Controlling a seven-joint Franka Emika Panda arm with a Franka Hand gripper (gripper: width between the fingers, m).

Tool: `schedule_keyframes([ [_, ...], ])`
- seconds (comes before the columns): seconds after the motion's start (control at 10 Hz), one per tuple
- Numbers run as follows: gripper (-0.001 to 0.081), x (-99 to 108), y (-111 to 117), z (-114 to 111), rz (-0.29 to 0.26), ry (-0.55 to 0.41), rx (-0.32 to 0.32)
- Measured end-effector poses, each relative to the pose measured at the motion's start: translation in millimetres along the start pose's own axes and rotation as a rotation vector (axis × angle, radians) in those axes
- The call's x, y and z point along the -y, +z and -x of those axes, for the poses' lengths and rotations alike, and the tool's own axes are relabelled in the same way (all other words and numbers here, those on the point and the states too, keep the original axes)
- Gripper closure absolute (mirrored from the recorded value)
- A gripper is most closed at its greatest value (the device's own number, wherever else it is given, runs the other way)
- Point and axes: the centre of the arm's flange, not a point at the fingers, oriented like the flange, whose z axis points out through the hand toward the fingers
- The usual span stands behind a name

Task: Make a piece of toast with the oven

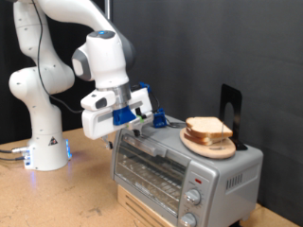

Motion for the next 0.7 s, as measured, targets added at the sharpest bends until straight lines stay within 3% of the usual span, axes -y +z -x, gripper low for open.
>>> schedule_keyframes([
  [0.7,-0.0003,-20.8,-5.4,-21.3,0.025,0.026,-0.031],
])
